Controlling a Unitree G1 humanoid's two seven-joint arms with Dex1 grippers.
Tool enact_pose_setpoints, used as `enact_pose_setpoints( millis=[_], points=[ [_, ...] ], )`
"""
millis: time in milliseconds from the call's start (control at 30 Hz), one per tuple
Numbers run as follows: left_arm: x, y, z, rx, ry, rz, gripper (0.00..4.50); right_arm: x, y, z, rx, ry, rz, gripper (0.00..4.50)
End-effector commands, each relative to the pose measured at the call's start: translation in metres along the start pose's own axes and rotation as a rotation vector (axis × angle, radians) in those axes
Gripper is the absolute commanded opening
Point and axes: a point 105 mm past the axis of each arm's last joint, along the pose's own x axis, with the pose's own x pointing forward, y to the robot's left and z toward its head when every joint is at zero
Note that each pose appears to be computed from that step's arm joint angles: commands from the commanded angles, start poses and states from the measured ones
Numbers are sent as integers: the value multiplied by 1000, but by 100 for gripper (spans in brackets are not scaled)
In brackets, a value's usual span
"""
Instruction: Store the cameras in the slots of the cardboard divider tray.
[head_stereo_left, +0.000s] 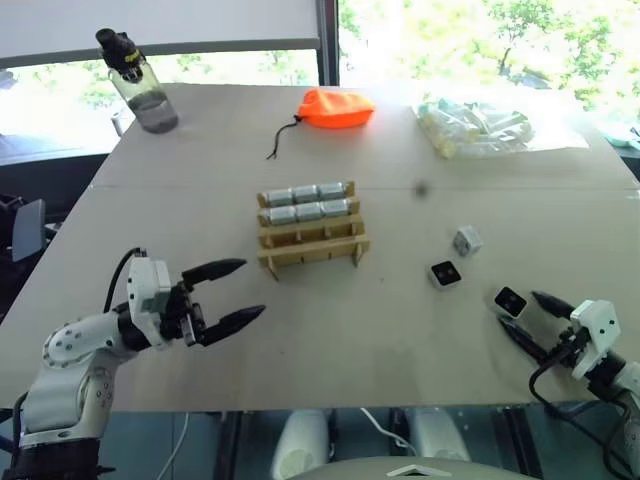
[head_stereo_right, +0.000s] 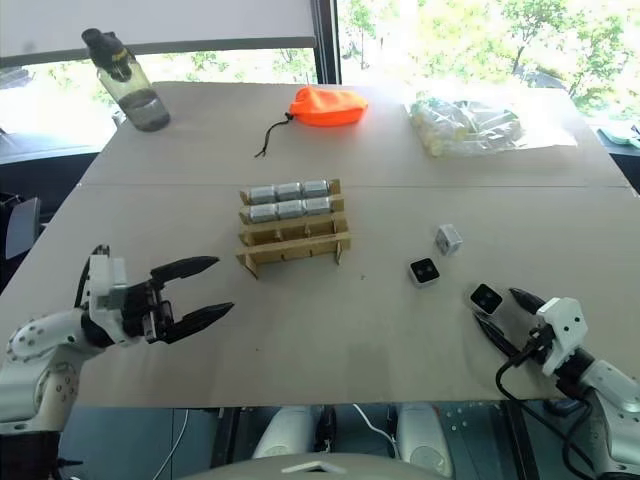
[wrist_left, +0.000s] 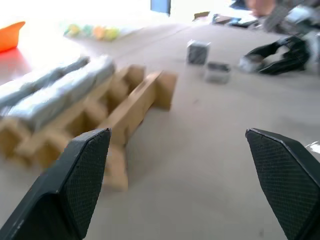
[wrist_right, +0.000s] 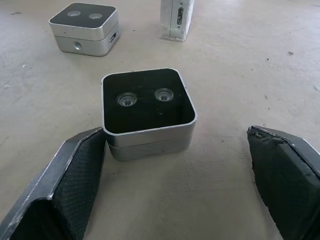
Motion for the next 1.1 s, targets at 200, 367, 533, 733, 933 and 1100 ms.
enact_pose_setpoints(
  millis=[200,367,533,733,933,1100],
  points=[
    [17,-15,27,51,-34,-176,448,9,12,-1,42,-28,52,450],
    [14,-21,25,56,4,-237,448,11,14,-3,45,-28,70,450],
    [1,-24,7,143,222,-338,448,12,14,-4,38,-26,77,450],
    [-2,-10,24,200,258,-331,448,14,14,-3,33,-29,86,450],
    [1,-9,30,195,223,-325,450,16,19,0,33,-53,137,424],
    [3,-10,33,155,176,-300,450,16,21,6,46,-88,162,224]
  ],
)
